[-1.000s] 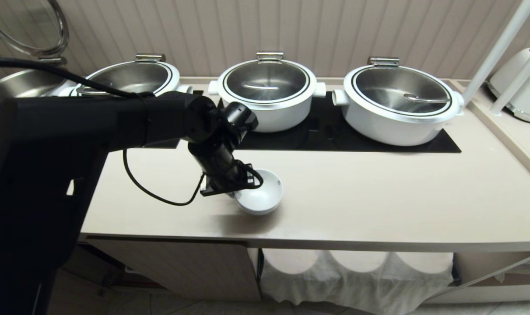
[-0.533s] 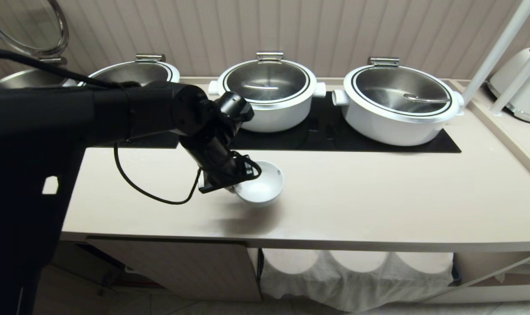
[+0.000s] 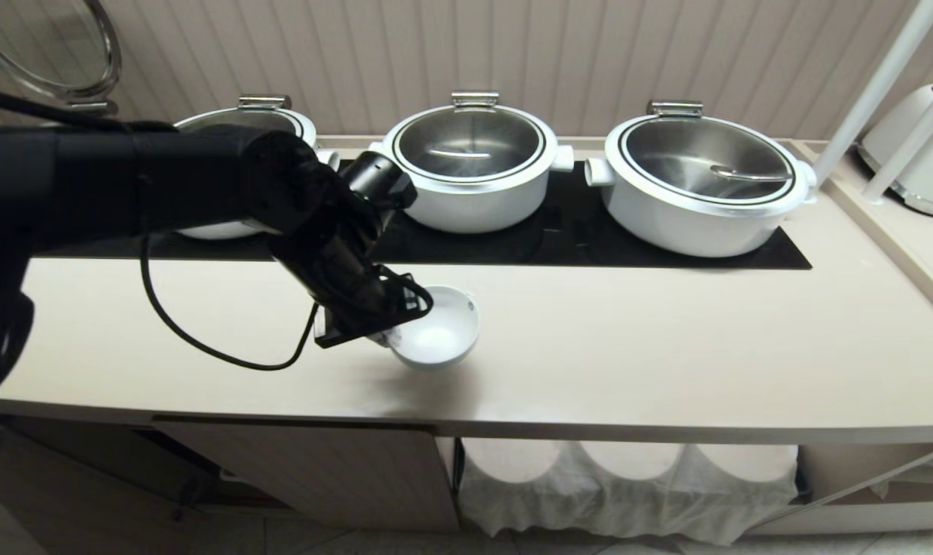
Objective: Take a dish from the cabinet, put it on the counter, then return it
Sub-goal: Pick up the bowl from the table
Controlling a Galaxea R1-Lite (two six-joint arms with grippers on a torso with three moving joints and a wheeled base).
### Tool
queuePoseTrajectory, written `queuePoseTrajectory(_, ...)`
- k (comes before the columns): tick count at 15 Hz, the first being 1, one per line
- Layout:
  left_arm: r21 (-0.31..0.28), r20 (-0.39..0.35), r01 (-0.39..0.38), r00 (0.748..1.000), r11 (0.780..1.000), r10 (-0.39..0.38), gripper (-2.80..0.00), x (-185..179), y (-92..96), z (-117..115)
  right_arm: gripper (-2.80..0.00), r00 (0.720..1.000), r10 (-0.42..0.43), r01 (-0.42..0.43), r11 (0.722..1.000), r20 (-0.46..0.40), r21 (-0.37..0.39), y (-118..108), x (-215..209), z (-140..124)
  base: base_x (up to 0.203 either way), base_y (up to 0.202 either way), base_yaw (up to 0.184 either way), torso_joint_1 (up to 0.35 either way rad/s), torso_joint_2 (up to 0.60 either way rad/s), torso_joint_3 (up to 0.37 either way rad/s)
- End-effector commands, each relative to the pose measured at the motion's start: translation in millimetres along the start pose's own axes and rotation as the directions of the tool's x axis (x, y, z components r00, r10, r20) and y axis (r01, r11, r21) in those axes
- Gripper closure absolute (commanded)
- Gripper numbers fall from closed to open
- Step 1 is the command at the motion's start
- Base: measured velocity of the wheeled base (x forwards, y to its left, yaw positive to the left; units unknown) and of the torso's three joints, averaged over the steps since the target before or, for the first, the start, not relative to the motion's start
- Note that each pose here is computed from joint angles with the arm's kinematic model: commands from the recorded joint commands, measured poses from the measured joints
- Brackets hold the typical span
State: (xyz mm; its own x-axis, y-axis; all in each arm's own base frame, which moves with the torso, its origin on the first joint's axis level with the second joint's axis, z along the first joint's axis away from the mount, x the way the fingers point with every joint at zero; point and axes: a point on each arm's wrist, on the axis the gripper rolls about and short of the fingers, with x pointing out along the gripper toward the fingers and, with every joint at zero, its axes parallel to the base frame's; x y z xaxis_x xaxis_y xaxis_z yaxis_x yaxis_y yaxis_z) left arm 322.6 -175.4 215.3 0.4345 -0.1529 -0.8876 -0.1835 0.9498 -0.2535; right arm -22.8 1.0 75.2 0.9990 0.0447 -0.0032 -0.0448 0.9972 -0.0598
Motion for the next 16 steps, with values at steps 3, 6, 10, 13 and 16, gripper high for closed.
queuePoseTrajectory(3, -0.04, 0.006, -0.005, 1.0, 0.999, 0.005, 0.0, -29.4, 28.9, -7.9, 0.0, 1.0, 0.003, -0.003, 1.0, 0.0, 0.0, 0.0, 0.0, 0.0, 0.0, 0.0, 0.0, 0.0, 0.0, 0.0)
queuePoseTrajectory(6, -0.048, 0.007, -0.009, 1.0, 0.999, 0.009, 0.0, -39.6, 42.7, -19.1, 0.0, 1.0, 0.001, -0.001, 1.0, 0.0, -0.001, 0.0, 0.0, 0.0, 0.0, 0.0, 0.0, 0.0, 0.0, 0.0)
queuePoseTrajectory(10, -0.053, 0.021, -0.004, 1.0, 0.999, 0.005, 0.0, -50.1, 60.0, -36.0, 0.0, 1.0, 0.001, -0.001, 1.0, 0.0, 0.0, 0.0, 0.0, 0.0, 0.0, 0.0, 0.0, 0.0, 0.0, 0.0)
queuePoseTrajectory(13, -0.055, 0.027, -0.003, 1.0, 0.998, 0.004, 0.0, -58.1, 71.7, -47.8, 0.0, 1.0, 0.001, -0.001, 1.0, 0.0, 0.0, 0.0, 0.0, 0.0, 0.0, 0.0, 0.0, 0.0, 0.0, 0.0)
queuePoseTrajectory(16, -0.052, 0.015, -0.014, 1.0, 0.999, 0.014, 0.0, -62.3, 85.1, -64.4, 0.0, 1.0, 0.001, -0.001, 1.0, 0.0, -0.001, 0.0, 0.0, 0.0, 0.0, 0.0, 0.0, 0.0, 0.0, 0.0)
